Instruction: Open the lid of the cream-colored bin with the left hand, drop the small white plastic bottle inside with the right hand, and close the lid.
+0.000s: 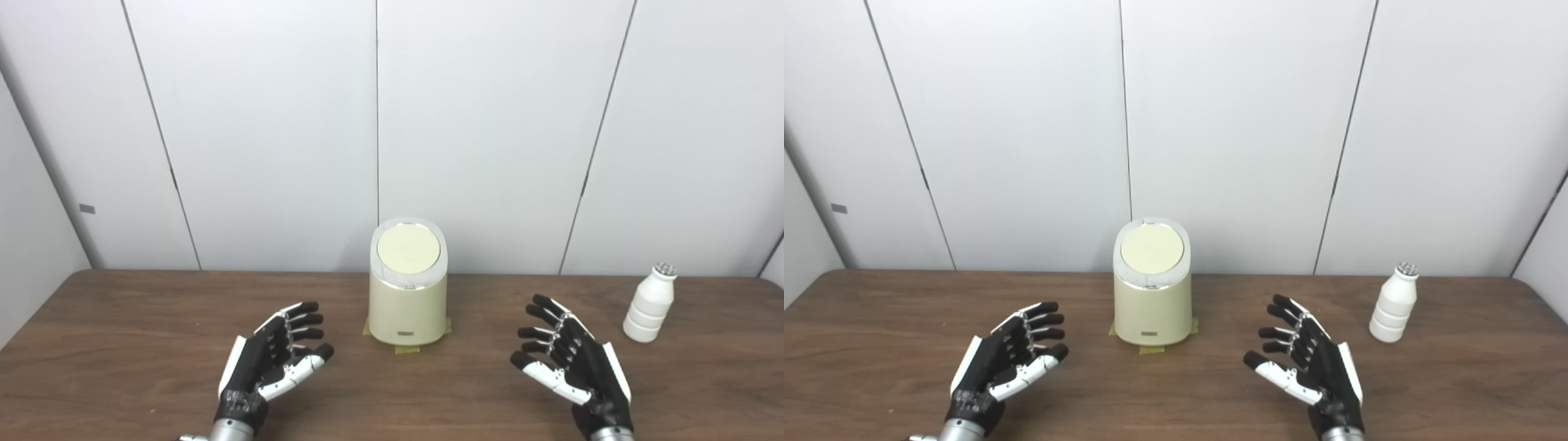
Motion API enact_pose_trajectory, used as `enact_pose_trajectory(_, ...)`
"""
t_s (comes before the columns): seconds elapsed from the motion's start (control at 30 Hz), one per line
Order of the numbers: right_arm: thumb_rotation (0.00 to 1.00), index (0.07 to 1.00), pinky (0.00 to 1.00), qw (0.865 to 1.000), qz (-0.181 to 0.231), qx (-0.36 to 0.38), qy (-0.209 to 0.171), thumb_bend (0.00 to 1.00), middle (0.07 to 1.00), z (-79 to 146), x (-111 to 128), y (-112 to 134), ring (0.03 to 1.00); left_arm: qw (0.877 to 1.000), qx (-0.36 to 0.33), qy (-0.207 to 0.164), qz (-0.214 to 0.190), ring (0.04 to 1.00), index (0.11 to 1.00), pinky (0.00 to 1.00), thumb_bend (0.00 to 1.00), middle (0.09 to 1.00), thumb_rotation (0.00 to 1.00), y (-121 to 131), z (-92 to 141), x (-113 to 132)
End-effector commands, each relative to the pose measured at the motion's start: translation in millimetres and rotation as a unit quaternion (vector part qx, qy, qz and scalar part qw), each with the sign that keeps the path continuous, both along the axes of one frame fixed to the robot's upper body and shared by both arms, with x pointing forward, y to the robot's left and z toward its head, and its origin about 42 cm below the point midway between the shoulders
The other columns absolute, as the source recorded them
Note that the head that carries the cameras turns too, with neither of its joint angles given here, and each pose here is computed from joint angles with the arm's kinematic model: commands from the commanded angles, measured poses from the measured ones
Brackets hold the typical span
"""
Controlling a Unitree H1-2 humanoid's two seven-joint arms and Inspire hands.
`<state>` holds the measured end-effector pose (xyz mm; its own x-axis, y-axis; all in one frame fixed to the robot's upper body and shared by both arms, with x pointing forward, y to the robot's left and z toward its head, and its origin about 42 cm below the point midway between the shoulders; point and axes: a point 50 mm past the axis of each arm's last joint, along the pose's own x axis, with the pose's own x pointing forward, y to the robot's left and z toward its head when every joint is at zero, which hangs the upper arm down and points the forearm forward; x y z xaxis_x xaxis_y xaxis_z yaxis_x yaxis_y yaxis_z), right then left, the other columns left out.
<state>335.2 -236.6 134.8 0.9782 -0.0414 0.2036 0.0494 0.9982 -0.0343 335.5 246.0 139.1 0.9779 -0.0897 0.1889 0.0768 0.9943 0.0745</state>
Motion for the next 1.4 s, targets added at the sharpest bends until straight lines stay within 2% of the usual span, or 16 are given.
enact_pose_trajectory(0.0,0.31,0.801,0.58,0.999,0.002,0.0,-0.05,0.88,0.794,23.9,8.5,1.5,0.658,0.999,0.002,-0.046,-0.007,0.69,0.778,0.54,0.72,0.738,0.21,-2.4,23.7,10.7)
enact_pose_trajectory(0.43,0.29,0.795,0.59,0.999,0.006,0.004,-0.051,0.87,0.792,24.7,9.1,2.7,0.657,0.999,0.005,-0.046,-0.002,0.693,0.781,0.55,0.71,0.745,0.21,-3.7,23.2,11.5)
enact_pose_trajectory(0.5,0.3,0.792,0.58,0.999,0.007,0.003,-0.052,0.88,0.789,24.8,9.9,3.6,0.649,0.999,-0.002,-0.045,0.009,0.722,0.806,0.58,0.73,0.787,0.23,-6.9,23.3,11.3)
enact_pose_trajectory(0.67,0.28,0.799,0.56,0.999,0.012,0.005,-0.05,0.86,0.802,24.9,11.1,5.9,0.645,0.998,-0.021,-0.055,0.026,0.871,0.941,0.73,0.79,0.926,0.31,-16.6,33.5,13.5)
enact_pose_trajectory(0.77,0.27,0.797,0.59,0.999,0.014,0.004,-0.047,0.85,0.808,24.2,10.6,6.2,0.648,0.997,-0.023,-0.068,0.035,0.922,0.972,0.79,0.8,0.967,0.32,-20.4,46.8,23.2)
enact_pose_trajectory(0.83,0.27,0.796,0.6,0.999,0.012,0.004,-0.042,0.86,0.811,23.9,10.2,6.4,0.659,0.996,-0.001,-0.082,0.044,0.93,0.984,0.85,0.81,0.974,0.36,-21.5,59.0,32.8)
enact_pose_trajectory(1.0,0.26,0.8,0.61,0.999,0.012,0.004,-0.041,0.85,0.817,23.5,10.9,5.7,0.669,0.993,0.035,-0.102,0.052,0.943,0.992,0.91,0.82,0.978,0.39,-29.6,92.2,56.8)
enact_pose_trajectory(1.07,0.27,0.798,0.61,0.999,0.013,0.002,-0.043,0.85,0.81,22.7,11.8,4.7,0.661,0.992,0.045,-0.102,0.053,0.939,0.992,0.92,0.84,0.98,0.4,-36.7,108.7,67.4)
enact_pose_trajectory(1.17,0.27,0.786,0.6,0.999,0.014,0.004,-0.044,0.86,0.804,24.7,10.9,5.8,0.648,0.993,0.043,-0.093,0.054,0.944,0.993,0.92,0.84,0.989,0.35,-49.8,130.6,81.8)
enact_pose_trajectory(1.23,0.26,0.779,0.63,0.999,0.014,0.005,-0.043,0.86,0.8,25.9,9.9,6.5,0.645,0.993,0.059,-0.087,0.058,0.969,0.999,0.93,0.84,0.998,0.33,-57.4,141.9,91.0)
enact_pose_trajectory(1.37,0.27,0.775,0.61,0.999,0.01,0.003,-0.041,0.86,0.802,27.1,7.9,6.1,0.651,0.993,0.073,-0.082,0.052,0.999,1.0,0.93,0.88,1.0,0.33,-71.0,159.5,107.5)
